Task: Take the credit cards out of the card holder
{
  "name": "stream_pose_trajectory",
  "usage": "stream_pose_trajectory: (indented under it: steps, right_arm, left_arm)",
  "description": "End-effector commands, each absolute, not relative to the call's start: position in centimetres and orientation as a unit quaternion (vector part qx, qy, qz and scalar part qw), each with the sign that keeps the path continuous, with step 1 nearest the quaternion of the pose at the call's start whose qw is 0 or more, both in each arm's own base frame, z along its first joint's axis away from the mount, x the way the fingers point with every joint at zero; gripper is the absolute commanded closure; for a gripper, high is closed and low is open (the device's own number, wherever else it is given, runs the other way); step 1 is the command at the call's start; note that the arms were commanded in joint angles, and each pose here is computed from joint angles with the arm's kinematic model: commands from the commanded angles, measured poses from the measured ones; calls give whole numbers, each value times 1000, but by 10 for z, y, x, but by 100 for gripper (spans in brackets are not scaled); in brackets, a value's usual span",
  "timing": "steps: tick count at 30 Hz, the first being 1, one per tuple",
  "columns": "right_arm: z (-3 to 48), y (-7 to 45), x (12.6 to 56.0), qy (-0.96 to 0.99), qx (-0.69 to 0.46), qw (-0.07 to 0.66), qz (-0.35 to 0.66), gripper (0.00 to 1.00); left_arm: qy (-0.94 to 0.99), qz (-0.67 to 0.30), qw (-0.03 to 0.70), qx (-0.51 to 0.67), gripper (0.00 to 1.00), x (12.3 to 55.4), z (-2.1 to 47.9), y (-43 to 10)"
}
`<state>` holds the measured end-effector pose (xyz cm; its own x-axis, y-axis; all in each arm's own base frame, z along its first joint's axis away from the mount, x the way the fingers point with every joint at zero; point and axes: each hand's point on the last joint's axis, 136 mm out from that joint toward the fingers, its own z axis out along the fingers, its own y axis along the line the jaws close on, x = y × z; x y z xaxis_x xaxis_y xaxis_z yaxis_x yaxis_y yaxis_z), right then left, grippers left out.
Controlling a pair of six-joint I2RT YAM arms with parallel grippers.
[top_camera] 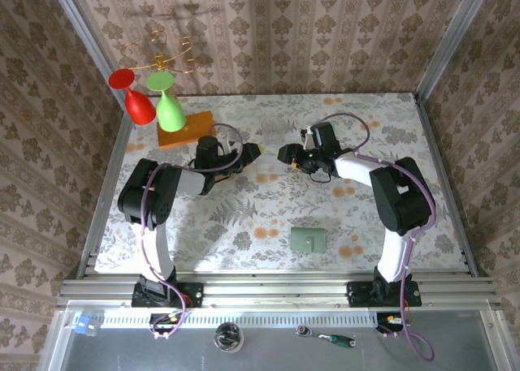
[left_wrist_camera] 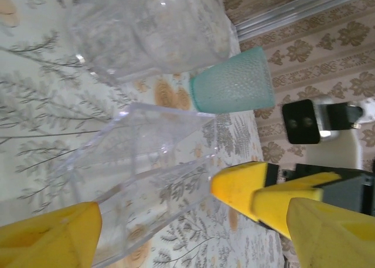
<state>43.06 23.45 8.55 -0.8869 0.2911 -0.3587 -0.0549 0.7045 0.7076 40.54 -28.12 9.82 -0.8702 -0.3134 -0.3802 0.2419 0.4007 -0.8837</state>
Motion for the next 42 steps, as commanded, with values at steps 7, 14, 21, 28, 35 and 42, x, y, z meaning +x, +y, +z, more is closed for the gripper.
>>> stream_pose_trajectory:
  steps: [7,14,21,28,35,42]
  right_arm:
    - [85,207,387,923,66,202,320,31]
    - [86,190,329,944,45,160,284,29]
    - [87,181,261,965,10,96,245,27]
    - [84,188,186,965,33,46,257,26]
    - [60,207,129,963,38,0,265,23]
    - [45,214,125,969,48,4,244,21]
  left_arm:
    - [788,-552,273,-15,16,400,118,-261]
    - [799,-536,271,12,16,392,130,-244]
    - [824,-495,265,70,16,375,152,-234]
    - [856,-439,242,122,13,355,177,-214]
    - [868,-417,236,127,12,348,193,-194]
    - [880,-370,256,151,11,346,181,-181]
